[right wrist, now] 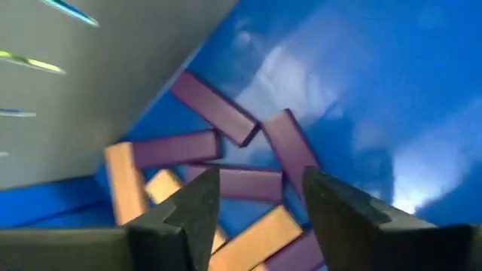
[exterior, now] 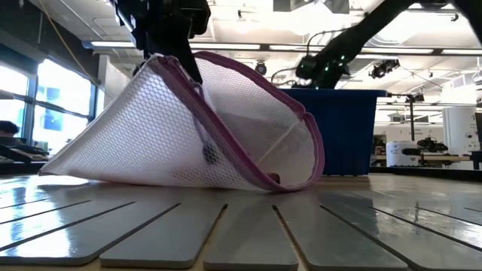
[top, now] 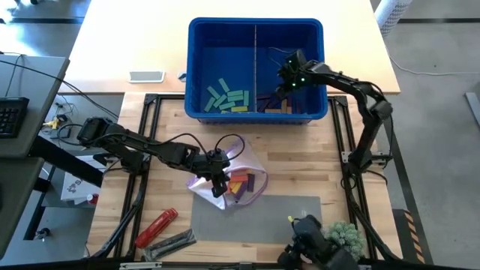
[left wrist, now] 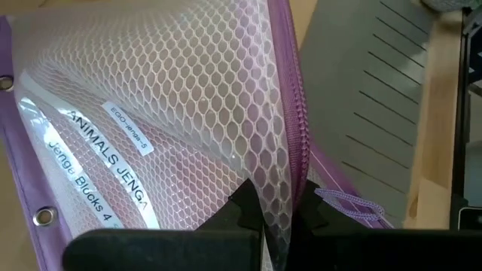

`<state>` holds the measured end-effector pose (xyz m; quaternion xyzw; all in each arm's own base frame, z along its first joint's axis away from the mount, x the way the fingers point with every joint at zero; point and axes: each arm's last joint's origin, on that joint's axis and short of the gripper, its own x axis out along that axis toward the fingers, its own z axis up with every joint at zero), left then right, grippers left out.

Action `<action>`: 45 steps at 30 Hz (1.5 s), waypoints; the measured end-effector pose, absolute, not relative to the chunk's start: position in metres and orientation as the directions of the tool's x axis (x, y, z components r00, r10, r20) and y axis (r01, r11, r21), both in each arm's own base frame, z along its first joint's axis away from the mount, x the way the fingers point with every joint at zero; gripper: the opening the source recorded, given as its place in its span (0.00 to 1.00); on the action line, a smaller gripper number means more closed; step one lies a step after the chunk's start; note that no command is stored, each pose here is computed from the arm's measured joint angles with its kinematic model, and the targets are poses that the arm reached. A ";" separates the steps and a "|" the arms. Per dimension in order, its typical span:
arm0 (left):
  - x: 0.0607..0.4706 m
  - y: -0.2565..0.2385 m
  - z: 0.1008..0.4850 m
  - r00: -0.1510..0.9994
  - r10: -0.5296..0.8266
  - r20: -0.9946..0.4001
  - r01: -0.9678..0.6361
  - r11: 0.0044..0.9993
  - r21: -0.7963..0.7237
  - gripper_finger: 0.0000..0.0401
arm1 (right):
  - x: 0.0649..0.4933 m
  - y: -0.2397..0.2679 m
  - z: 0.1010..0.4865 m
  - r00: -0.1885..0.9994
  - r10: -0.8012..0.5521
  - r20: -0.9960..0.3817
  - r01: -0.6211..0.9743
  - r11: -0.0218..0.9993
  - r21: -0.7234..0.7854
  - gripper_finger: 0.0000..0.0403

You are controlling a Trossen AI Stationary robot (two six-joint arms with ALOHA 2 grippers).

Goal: Sort blocks

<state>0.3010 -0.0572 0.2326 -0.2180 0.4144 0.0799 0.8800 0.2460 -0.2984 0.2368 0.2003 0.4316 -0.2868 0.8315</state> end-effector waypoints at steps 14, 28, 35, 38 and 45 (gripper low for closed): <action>0.301 -0.058 0.232 0.639 -0.054 -0.767 -0.320 0.888 -0.329 0.00 | 0.284 -0.332 0.190 0.260 -0.296 -0.919 0.570 0.815 -0.101 0.46; 0.301 -0.057 0.232 0.638 -0.054 -0.768 -0.309 0.896 -0.320 0.00 | 0.290 -0.340 0.160 0.161 -0.307 -0.938 0.580 0.798 -0.162 0.46; 0.301 -0.057 0.232 0.638 -0.055 -0.768 -0.309 0.895 -0.320 0.00 | 0.296 -0.335 0.156 0.098 -0.355 -0.930 0.579 0.780 -0.237 0.42; 0.301 -0.057 0.232 0.638 -0.055 -0.768 -0.309 0.896 -0.320 0.00 | 0.296 -0.335 0.156 0.083 -0.366 -0.927 0.575 0.777 -0.256 0.34; 0.301 -0.057 0.232 0.638 -0.054 -0.768 -0.308 0.897 -0.318 0.00 | 0.294 -0.332 0.162 0.079 -0.369 -0.926 0.573 0.777 -0.261 0.22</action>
